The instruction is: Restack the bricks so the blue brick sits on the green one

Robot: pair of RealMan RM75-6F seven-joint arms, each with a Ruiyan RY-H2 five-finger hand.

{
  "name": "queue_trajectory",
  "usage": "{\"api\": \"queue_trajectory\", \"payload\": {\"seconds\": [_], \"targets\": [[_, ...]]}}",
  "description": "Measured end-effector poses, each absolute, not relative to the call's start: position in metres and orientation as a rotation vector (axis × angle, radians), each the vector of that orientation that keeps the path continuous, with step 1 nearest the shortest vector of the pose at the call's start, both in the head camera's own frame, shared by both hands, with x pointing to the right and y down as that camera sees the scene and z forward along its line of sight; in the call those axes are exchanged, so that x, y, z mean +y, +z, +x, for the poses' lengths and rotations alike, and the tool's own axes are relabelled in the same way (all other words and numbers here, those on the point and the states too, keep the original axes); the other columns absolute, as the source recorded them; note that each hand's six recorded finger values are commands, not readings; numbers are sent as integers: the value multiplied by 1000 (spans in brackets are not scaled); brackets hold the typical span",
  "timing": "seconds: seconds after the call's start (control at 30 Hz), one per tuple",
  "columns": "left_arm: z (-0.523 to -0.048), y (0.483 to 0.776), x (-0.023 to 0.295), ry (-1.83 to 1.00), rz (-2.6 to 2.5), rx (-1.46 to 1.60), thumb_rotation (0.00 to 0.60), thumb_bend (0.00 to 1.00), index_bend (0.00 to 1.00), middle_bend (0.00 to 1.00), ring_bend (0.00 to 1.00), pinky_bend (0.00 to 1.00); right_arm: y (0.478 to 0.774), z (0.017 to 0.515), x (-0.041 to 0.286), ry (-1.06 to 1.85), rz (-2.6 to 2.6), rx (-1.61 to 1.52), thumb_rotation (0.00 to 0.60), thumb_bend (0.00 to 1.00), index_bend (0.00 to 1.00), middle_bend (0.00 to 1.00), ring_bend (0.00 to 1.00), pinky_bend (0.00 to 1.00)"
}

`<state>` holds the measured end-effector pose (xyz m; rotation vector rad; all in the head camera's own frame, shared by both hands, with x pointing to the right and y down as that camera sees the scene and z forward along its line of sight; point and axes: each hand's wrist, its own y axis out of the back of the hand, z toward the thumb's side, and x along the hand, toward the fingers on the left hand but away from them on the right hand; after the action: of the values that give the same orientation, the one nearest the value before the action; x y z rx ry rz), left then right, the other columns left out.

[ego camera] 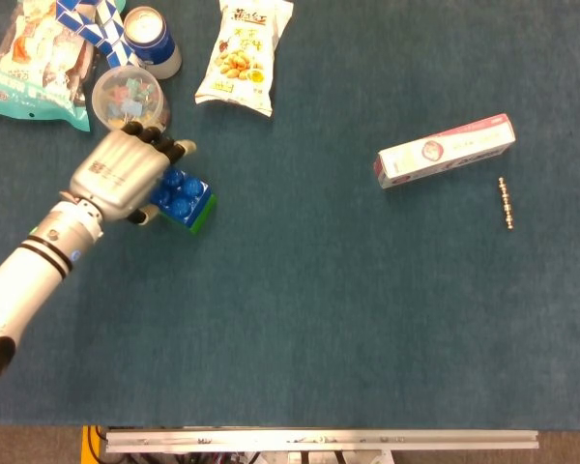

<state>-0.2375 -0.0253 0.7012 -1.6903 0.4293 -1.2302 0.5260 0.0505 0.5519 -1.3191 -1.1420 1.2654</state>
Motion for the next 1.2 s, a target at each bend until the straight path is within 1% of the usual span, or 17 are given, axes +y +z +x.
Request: {"api": "queue_trajectory", "payload": {"seconds": [0.27, 0.4, 0.57, 0.9, 1.2], "targets": [[-263, 674, -27, -1220, -1674, 634, 600, 229, 131, 279, 210, 224, 555, 520, 42, 1273, -1338, -1099, 600, 307, 371, 356, 269, 310], [-292, 657, -23, -1244, -1636, 762, 600, 229, 135, 277, 210, 224, 558, 518, 39, 1276, -1351, -1086, 600, 308, 371, 358, 269, 310], [-325, 643, -11, -1290, -1585, 884, 600, 229, 144, 277, 211, 224, 565, 515, 36, 1295, -1367, -1066, 600, 312, 371, 362, 269, 310], [-385, 621, 32, -1357, -1438, 1108, 600, 229, 172, 277, 211, 228, 581, 508, 38, 1319, -1412, -1019, 600, 312, 371, 368, 270, 311], [-412, 608, 77, -1382, -1372, 1222, 600, 229, 172, 275, 211, 228, 586, 507, 46, 1324, -1431, -1010, 600, 312, 371, 370, 274, 311]]}}
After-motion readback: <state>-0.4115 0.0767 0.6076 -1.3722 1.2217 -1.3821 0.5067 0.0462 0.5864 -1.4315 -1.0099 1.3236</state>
